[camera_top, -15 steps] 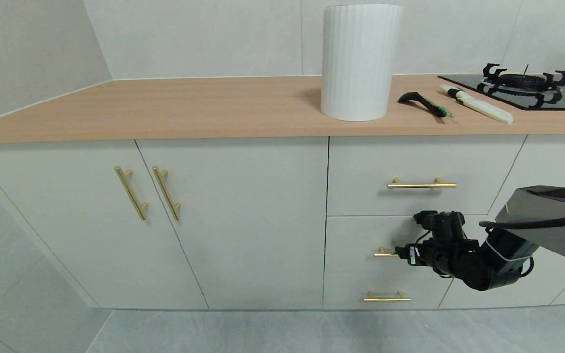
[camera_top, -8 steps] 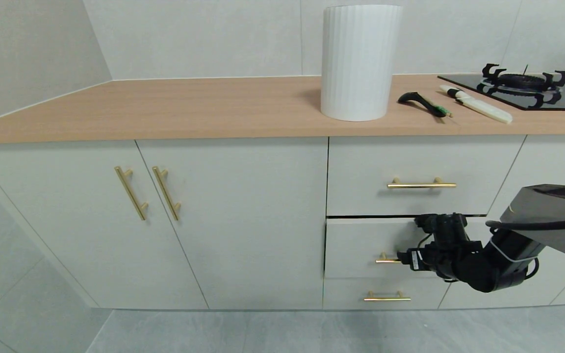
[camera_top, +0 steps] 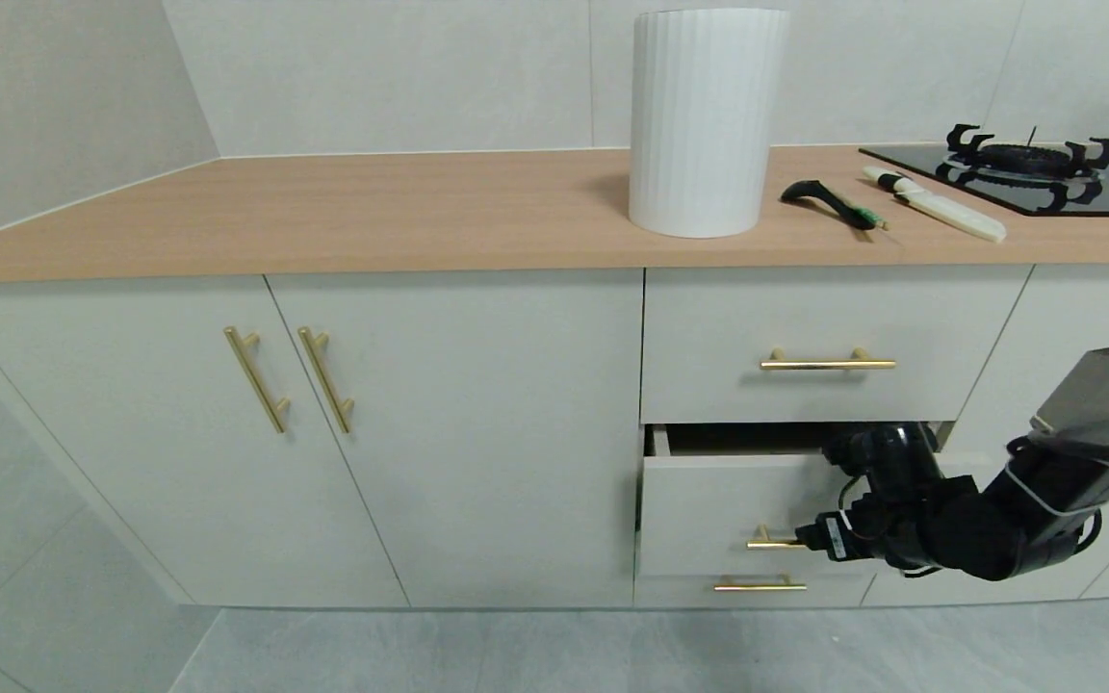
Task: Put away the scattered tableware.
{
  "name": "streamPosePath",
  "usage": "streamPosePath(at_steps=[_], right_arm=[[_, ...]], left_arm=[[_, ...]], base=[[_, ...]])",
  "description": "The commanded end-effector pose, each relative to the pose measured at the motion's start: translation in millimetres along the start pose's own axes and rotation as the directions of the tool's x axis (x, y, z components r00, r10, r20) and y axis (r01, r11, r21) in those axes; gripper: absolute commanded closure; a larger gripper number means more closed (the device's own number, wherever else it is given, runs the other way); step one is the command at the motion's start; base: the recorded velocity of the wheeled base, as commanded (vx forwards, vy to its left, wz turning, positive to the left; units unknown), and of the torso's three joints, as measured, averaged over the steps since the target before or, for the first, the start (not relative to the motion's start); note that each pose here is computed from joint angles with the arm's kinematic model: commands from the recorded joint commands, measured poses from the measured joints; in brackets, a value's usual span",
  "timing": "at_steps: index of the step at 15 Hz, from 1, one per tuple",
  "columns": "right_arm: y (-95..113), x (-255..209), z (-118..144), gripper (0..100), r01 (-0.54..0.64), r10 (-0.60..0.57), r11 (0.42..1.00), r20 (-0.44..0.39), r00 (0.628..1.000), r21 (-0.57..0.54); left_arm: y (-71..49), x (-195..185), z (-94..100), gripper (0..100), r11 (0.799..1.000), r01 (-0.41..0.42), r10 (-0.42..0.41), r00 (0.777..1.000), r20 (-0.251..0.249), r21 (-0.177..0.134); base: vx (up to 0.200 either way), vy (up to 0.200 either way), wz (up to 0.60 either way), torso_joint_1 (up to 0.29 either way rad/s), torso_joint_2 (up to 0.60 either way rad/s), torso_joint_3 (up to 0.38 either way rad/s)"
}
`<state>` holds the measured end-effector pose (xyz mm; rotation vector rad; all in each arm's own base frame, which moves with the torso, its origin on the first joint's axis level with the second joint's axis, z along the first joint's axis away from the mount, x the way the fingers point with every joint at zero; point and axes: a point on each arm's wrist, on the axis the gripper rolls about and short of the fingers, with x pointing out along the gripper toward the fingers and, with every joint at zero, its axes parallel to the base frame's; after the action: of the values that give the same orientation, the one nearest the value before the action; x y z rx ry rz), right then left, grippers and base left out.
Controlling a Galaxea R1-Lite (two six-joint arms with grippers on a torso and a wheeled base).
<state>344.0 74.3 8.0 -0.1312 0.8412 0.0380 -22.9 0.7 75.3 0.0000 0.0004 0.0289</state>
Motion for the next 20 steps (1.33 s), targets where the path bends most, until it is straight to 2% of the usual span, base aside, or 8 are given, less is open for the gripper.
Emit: streamPosePath(at_steps=[1,3,6,9,12,16,20], right_arm=[[5.3,-48.2,16.5,0,-0.049,0.050,0.998,0.025,0.998,-0.030],[9.5,-75.2,21.8,0,-0.067,0.069,0.996,0.022,0.997,-0.051],[11.6,-115.2,34.1,0,-0.087,0.093,0.995,0.114,0.989,-0.056],[12.3,-125.9,41.1,0,-0.095,0.100,0.995,0.166,0.981,-0.035],[13.7,-122.1,45.7,0,-0.105,0.102,0.994,0.193,0.976,0.010],[21.3,-86.4,47.2,0,-0.080,0.061,0.995,0.259,0.964,0.063],[27.6,-55.8,40.4,0,-0.068,0.049,0.995,0.254,0.966,0.067]], left_arm=[[0.0,0.1,0.0,0,1.000,0.000,0.000,1.000,-0.001,0.000],[0.0,0.1,0.0,0,1.000,0.000,0.000,1.000,-0.001,0.000],[0.0,0.1,0.0,0,1.000,0.000,0.000,1.000,-0.001,0.000],[0.0,0.1,0.0,0,1.000,0.000,0.000,1.000,-0.001,0.000],[0.0,0.1,0.0,0,1.000,0.000,0.000,1.000,-0.001,0.000],[0.0,0.1,0.0,0,1.000,0.000,0.000,1.000,-0.001,0.000],[0.0,0.1,0.0,0,1.000,0.000,0.000,1.000,-0.001,0.000]], base=[[0.000,0.000,0.00,0.000,0.00,0.000],[0.000,0.000,0.00,0.000,0.00,0.000],[0.000,0.000,0.00,0.000,0.00,0.000],[0.000,0.000,0.00,0.000,0.00,0.000],[0.000,0.000,0.00,0.000,0.00,0.000],[0.000,0.000,0.00,0.000,0.00,0.000],[0.000,0.000,0.00,0.000,0.00,0.000]])
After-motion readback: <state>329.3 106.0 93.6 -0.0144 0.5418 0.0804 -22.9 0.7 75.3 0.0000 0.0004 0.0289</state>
